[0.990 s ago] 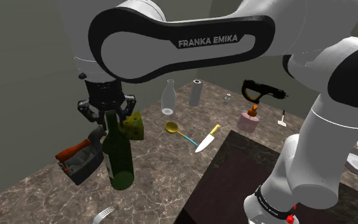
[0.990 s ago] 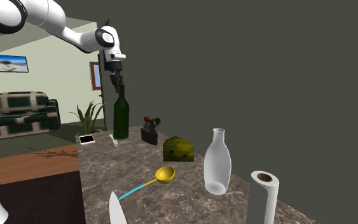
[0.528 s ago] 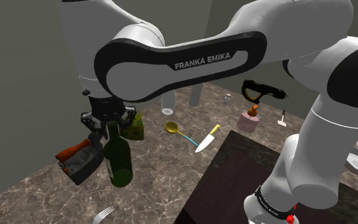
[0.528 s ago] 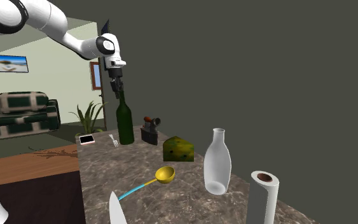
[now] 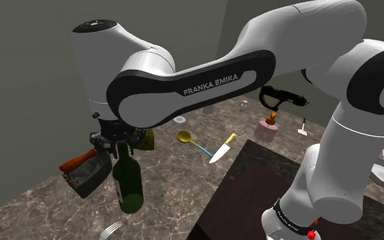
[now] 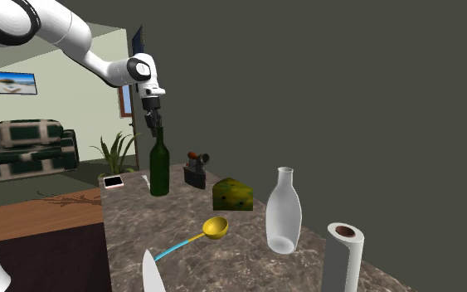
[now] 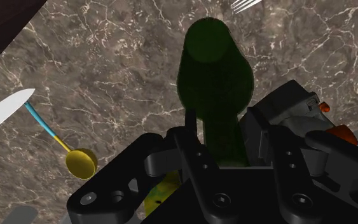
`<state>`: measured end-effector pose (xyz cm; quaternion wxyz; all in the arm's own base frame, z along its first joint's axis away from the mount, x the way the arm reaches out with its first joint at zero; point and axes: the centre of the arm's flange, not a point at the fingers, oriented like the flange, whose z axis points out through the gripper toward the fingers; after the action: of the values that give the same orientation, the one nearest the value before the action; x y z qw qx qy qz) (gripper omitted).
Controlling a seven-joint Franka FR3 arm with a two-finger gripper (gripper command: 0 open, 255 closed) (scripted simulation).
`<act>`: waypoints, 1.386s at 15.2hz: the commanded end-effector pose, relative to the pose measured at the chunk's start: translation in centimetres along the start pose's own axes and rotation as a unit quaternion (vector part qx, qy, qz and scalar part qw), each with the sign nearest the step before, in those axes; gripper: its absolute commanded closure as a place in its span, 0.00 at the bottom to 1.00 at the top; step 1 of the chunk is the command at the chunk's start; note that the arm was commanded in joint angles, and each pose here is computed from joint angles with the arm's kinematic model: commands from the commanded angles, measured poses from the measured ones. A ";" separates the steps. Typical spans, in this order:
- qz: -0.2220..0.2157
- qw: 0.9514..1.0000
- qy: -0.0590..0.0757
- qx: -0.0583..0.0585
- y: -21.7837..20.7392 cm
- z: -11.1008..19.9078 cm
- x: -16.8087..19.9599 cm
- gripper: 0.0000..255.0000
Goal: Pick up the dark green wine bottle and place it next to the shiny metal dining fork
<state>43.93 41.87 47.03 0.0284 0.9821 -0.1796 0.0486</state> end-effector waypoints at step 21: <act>0.000 1.000 0.000 0.000 0.0 -4.9 0.0 0.00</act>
<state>43.49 42.22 51.90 0.0280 0.9821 -0.1796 0.0491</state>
